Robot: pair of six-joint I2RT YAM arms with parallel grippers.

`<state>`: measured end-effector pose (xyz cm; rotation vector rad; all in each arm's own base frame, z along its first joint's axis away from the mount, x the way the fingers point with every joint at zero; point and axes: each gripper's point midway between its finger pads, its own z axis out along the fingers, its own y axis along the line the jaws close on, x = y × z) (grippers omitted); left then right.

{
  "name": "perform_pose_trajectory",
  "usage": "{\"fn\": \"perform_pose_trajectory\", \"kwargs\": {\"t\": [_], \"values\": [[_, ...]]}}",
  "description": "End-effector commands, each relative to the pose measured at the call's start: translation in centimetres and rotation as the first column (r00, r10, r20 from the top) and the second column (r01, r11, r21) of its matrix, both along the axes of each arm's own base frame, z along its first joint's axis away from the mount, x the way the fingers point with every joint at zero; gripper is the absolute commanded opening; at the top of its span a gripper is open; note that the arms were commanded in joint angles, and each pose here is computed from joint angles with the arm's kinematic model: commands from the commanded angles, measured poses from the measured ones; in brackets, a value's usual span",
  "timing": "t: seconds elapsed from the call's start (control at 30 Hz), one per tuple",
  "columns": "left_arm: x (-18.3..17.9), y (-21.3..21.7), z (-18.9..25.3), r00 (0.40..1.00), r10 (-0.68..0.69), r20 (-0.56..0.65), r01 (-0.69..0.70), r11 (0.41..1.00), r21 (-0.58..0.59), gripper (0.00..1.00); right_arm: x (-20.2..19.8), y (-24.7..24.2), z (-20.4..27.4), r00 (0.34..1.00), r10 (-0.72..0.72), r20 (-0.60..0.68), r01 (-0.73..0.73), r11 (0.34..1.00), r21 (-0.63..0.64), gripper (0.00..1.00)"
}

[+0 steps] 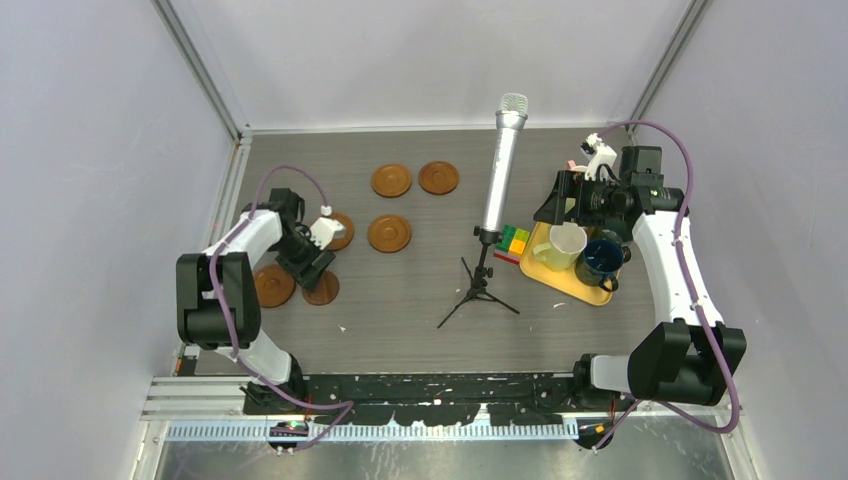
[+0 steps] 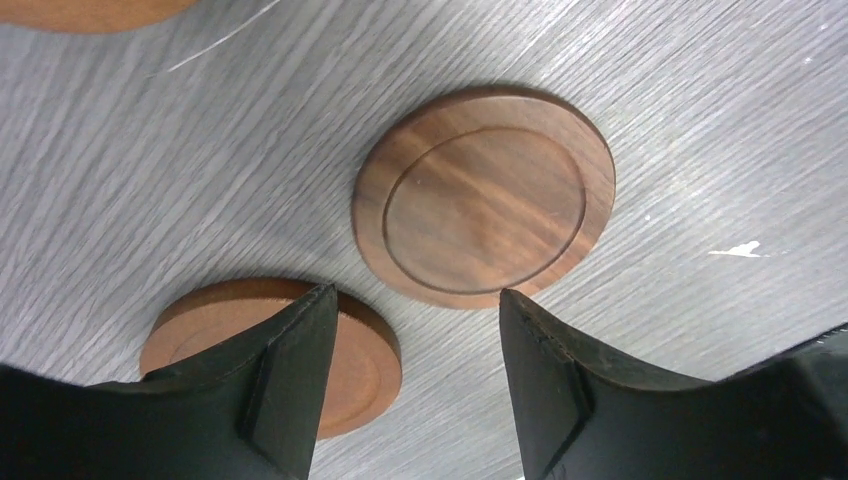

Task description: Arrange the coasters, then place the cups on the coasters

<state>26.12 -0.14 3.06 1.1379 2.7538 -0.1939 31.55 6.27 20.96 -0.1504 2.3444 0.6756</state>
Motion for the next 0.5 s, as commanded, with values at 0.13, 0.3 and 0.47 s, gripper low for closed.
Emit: {"fn": "perform_pose_trajectory", "kwargs": {"t": [0.13,0.3,0.47], "values": [[0.7,1.3,4.8,0.995,0.076,0.057,-0.070,0.991,-0.114,0.62,0.4,0.1,1.1,0.999,0.005,0.039,-0.005,1.000,0.011,0.86],[0.8,4.2,3.1,0.988,0.136,0.076,-0.135,0.991,-0.025,0.60,0.4,0.0,1.2,0.999,-0.002,0.038,0.001,1.000,0.011,0.86],[1.1,5.7,1.1,0.978,0.195,0.075,-0.198,0.980,0.028,0.61,0.6,-0.1,1.1,0.999,-0.014,0.033,0.014,1.000,0.005,0.86]]}}
